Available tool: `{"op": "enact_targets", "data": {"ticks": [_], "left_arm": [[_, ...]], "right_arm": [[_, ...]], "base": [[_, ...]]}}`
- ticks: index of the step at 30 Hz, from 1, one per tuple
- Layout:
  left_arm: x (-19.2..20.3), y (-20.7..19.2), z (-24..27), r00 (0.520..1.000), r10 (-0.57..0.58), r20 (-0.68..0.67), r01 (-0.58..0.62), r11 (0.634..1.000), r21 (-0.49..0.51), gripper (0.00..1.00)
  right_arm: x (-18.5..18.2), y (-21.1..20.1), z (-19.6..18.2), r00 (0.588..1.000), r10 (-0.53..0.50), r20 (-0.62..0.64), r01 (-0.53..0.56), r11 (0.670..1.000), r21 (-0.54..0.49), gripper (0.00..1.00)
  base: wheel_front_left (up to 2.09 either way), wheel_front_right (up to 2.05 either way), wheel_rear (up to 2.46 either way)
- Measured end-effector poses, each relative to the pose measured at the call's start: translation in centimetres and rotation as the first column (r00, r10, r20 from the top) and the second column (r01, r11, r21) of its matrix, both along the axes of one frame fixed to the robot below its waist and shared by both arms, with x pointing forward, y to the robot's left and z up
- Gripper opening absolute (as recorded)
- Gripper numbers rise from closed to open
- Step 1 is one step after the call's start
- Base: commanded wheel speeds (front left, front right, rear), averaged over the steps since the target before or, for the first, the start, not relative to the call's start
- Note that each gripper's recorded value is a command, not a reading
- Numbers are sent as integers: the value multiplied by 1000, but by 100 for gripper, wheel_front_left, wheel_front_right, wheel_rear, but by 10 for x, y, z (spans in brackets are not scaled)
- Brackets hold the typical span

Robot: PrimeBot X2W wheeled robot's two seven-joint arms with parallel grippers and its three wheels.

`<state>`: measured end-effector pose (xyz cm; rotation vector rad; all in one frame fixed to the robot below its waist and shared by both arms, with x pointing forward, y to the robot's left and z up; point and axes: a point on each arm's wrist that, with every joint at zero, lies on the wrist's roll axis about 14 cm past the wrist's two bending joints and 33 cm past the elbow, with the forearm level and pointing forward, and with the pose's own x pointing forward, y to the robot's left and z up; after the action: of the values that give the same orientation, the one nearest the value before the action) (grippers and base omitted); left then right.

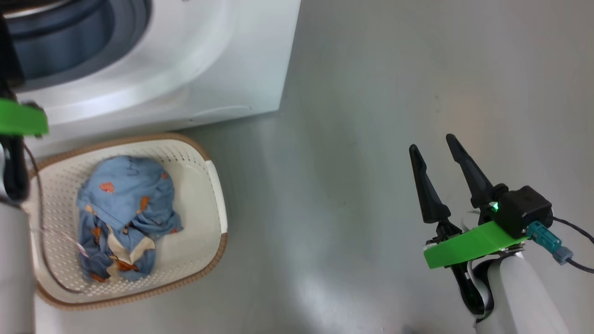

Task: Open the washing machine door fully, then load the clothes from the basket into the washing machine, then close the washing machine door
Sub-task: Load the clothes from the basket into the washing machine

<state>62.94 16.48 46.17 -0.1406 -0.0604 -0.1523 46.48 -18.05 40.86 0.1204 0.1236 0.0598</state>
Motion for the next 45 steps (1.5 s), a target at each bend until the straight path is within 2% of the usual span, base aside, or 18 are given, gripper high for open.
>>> {"op": "enact_targets", "data": {"ticks": [15, 31, 39, 45], "left_arm": [[-99, 10, 26, 999, 48, 19, -47, 998, -38, 100], [-207, 13, 34, 997, 80, -4, -80, 997, -13, 100], [-253, 16, 24, 994, 98, -45, -98, 995, 1, 100], [-270, 20, 26, 992, 117, -42, -118, 993, 0, 100]], "right_arm": [[-33, 0, 46, 997, -2, 82, 3, 1000, -7, 100], [-80, -3, 85, 986, -11, 164, 13, 1000, -10, 100], [-99, -4, 97, 980, -12, 198, 15, 1000, -15, 100], [-109, -4, 101, 978, 0, 209, 8, 999, -36, 100]], "base": [[0, 0, 0], [0, 0, 0], [0, 0, 0], [0, 0, 0]]}}
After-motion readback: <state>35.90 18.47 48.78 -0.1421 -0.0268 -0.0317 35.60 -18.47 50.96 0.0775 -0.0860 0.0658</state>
